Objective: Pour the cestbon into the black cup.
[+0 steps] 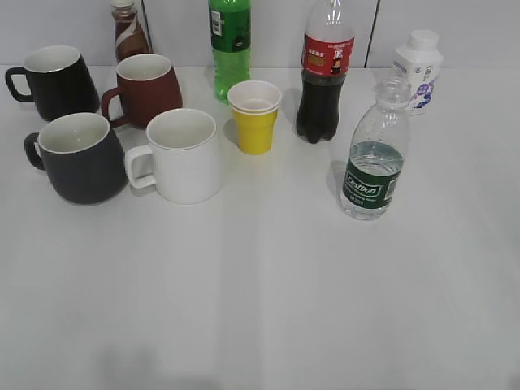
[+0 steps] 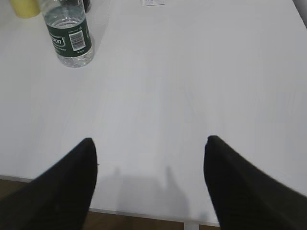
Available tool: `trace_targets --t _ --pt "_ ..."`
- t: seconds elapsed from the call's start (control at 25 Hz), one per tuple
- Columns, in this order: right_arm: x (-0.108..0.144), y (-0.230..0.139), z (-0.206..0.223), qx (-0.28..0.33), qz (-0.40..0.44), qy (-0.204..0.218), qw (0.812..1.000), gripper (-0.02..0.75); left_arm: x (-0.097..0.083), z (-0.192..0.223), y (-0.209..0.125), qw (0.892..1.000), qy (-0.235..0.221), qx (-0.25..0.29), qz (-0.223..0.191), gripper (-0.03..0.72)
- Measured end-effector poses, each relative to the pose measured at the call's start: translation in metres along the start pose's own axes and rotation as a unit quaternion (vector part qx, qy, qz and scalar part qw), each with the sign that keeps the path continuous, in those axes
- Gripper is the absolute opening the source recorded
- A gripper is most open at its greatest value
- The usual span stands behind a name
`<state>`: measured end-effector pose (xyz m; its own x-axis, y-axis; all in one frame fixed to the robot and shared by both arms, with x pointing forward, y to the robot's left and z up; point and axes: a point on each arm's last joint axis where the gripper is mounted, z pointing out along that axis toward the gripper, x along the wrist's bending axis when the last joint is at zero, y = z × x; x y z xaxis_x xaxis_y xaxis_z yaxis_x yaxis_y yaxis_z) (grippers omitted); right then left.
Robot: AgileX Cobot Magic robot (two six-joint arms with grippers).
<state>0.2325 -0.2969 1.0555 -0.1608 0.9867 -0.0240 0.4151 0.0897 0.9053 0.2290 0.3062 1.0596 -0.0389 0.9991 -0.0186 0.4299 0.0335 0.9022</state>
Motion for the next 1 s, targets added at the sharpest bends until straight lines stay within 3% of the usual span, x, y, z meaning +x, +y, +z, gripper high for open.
trace_targets --t 1.0 --pt "0.0035 0.0003 -0.0001 -0.002 -0.028 0.019 0.999 0.522 0.0 0.0 0.0 1.0 0.0 0.0 0.0 0.239"
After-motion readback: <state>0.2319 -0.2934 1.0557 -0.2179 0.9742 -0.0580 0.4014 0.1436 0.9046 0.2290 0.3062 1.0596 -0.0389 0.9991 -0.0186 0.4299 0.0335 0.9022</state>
